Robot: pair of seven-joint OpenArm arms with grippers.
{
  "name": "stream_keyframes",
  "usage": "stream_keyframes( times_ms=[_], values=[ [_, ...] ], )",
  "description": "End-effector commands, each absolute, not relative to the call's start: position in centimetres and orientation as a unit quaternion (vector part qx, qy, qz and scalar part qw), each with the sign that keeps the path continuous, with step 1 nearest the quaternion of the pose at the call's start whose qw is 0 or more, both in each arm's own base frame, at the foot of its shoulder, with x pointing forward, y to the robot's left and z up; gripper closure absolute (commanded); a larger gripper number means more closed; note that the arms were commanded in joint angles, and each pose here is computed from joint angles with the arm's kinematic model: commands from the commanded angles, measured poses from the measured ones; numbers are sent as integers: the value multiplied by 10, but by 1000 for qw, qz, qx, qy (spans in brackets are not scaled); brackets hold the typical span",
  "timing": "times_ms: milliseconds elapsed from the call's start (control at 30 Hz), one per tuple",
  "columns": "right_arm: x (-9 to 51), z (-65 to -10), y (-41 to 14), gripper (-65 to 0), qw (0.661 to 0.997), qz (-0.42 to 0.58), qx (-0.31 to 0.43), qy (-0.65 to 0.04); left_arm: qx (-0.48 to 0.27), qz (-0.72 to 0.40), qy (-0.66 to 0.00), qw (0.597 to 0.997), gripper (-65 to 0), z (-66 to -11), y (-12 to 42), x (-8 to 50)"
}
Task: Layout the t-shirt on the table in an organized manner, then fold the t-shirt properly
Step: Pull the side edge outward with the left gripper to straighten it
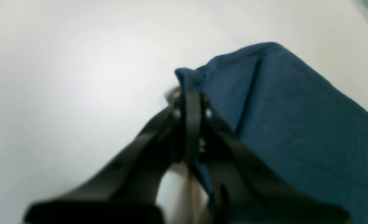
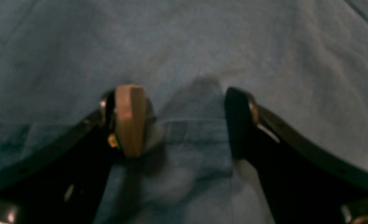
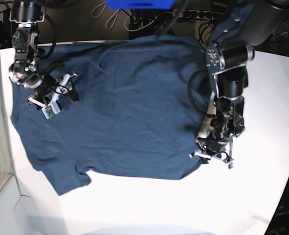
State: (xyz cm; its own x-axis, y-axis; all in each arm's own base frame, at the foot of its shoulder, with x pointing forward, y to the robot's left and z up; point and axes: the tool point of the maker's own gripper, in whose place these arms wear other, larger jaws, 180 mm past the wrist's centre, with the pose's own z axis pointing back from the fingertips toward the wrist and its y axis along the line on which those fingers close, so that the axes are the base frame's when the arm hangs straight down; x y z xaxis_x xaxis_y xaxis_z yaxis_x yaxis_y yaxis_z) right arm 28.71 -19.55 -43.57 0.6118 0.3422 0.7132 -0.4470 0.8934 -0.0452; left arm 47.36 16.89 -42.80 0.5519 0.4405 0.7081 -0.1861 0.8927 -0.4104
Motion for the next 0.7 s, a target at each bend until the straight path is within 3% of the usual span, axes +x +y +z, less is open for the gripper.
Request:
stream_keyframes(
  times_ms=[0, 233, 667],
  values=[
    [273, -450, -209, -369, 912, 237, 43, -333, -136, 176, -453, 863, -13, -411, 180, 488],
    [274, -446, -226, -369, 916, 216, 29, -338, -111, 154, -483, 855, -4, -373, 207, 514],
    [263, -450, -230, -369, 919, 219, 26, -328, -66, 4, -521, 851, -4, -311, 177, 558]
  ],
)
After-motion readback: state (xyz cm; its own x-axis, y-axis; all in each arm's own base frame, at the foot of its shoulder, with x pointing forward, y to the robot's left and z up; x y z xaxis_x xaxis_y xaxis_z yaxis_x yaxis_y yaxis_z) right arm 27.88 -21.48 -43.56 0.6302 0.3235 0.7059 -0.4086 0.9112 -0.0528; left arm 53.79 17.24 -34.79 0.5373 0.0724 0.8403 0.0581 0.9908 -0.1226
